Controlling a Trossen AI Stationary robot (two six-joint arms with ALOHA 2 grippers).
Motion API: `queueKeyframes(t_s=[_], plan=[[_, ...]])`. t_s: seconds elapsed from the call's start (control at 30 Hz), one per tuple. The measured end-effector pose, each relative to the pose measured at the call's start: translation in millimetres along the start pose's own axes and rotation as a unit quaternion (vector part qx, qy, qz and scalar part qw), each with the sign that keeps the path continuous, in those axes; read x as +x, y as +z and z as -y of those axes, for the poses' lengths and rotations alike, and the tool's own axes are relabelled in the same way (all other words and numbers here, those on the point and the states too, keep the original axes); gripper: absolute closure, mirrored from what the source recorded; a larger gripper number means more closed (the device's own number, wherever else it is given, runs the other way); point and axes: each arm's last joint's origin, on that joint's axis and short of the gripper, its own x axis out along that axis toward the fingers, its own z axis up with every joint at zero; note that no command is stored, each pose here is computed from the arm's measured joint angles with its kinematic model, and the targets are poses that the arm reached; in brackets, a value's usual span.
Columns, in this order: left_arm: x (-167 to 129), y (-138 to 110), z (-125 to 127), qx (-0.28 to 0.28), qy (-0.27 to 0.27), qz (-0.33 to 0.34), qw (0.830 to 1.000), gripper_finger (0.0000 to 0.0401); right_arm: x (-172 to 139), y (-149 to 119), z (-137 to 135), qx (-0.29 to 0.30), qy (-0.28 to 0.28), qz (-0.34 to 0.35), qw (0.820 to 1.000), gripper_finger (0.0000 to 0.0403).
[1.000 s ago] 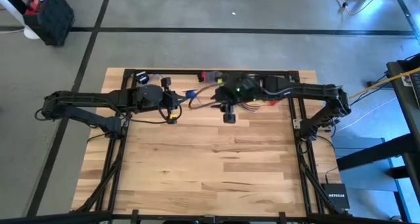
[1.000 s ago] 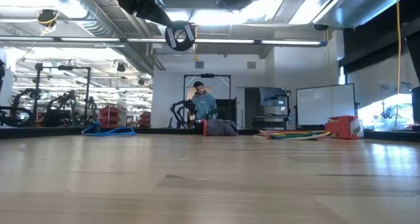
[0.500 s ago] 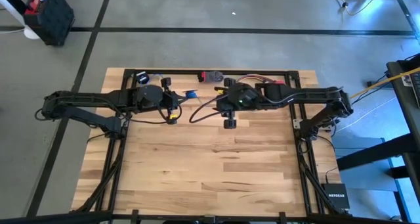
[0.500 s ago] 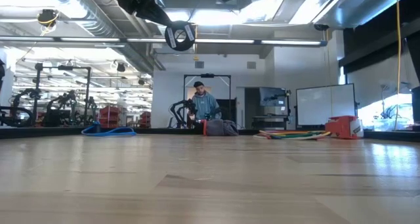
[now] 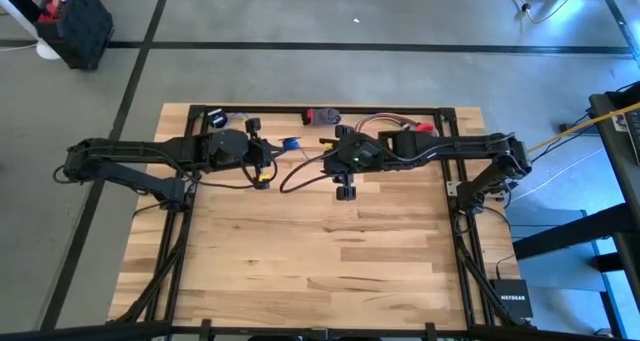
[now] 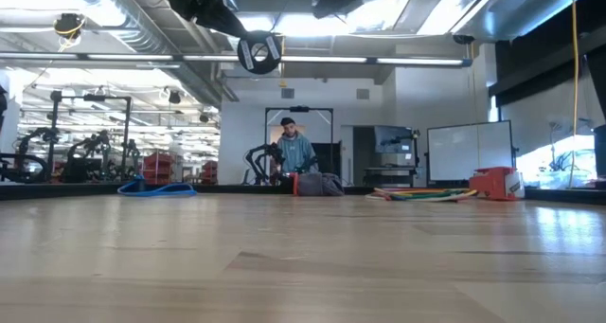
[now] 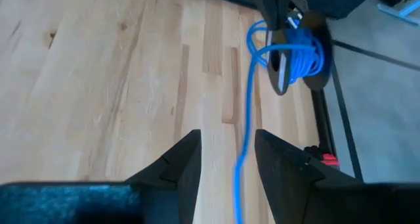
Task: Coil cords
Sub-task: Coil the blue wire on the black spool
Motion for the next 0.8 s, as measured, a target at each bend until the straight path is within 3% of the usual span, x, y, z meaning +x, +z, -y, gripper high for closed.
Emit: queueKeyframes(t_s=[0.2,0.47,0.63,0.8], plan=[[0,0,0,0.001,-0.001,-0.002,1.000,0.0400,-1,1,1,-0.004,-0.016,0.000,1.000,0.0280],[0,-1,0,0.002,-0.002,-0.005,1.000,0.0400,-3,-2,1,-0.022,-0.015,-0.011,1.000,0.0389],[0,-1,0,0.001,-0.001,-0.003,1.000,0.0400,-3,-9,0,-0.034,-0.012,-0.047,0.998,0.0388],[-2,2,1,-0.009,-0.025,0.018,0.999,0.0400,12,-34,0,-0.054,-0.089,-0.119,0.987,0.0395]])
